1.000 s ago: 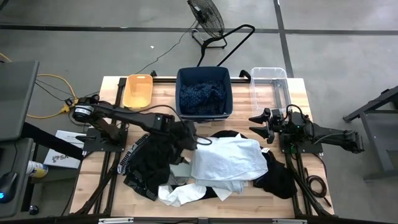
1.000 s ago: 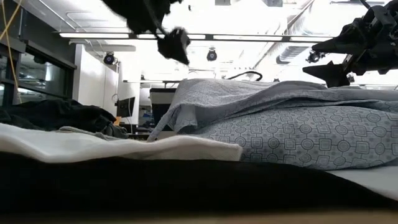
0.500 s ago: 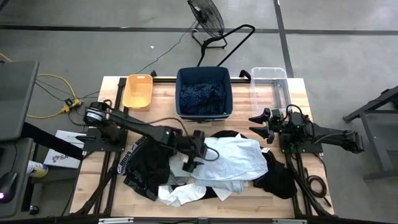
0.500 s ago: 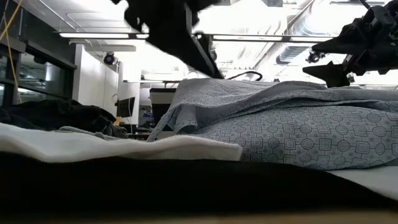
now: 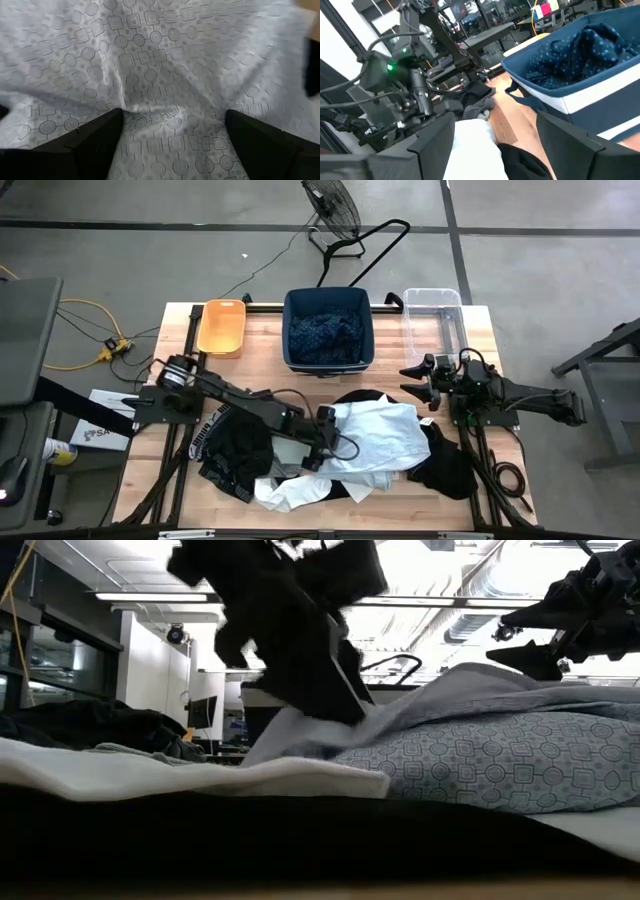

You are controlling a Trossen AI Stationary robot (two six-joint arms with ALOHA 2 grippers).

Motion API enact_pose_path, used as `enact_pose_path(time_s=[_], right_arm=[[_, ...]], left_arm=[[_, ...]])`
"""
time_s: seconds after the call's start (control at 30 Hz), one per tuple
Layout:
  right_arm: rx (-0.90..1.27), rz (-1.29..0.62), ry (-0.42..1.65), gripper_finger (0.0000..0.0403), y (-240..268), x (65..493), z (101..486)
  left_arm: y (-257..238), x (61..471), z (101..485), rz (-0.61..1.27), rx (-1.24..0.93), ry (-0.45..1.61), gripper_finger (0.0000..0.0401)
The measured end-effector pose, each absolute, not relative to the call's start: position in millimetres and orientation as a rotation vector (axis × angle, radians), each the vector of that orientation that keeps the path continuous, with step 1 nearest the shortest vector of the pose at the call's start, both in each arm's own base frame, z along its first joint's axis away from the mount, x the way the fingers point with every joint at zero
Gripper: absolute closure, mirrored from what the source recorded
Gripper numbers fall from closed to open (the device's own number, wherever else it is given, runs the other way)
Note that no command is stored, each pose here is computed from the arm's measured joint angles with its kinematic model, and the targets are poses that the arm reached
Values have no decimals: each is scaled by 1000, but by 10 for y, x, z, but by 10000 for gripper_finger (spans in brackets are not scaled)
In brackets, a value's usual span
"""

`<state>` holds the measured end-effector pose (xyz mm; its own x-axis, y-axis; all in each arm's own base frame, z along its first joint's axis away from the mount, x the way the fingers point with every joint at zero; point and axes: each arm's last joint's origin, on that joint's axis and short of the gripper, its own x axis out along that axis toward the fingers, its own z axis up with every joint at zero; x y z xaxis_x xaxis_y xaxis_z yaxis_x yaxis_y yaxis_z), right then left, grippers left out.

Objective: Pick & Place Cloths
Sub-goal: Put the gray t-shirt into the blue bin

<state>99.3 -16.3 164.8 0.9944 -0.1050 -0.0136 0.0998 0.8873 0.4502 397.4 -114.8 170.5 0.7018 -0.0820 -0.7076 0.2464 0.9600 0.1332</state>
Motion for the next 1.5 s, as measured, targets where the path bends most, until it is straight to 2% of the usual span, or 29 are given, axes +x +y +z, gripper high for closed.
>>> enact_pose_path(time_s=[0.37, 0.47, 0.6, 0.83, 0.87, 1.13, 1.5], right_arm=[[467, -105, -14, 130, -162, 993, 1651], [467, -105, -14, 130, -162, 993, 1650], [467, -105, -14, 130, -162, 993, 1651], [467, -105, -14, 130, -162, 993, 1651], [467, -105, -14, 130, -162, 993, 1651], [467, -105, -14, 130, -162, 993, 1651], [468, -107, -8, 130, -163, 997, 1645]], left_arm=[[-1168, 4035, 1310, -189, 187, 867, 56], [-1167, 4030, 1299, -189, 183, 875, 78], [-1167, 4024, 1298, -193, 180, 881, 154], [-1156, 3976, 1257, -236, 176, 947, 357], [-1157, 3971, 1254, -243, 178, 952, 370], [-1071, 3818, 1610, -282, 210, 969, 371], [-864, 3471, 2694, -230, 211, 715, 371]])
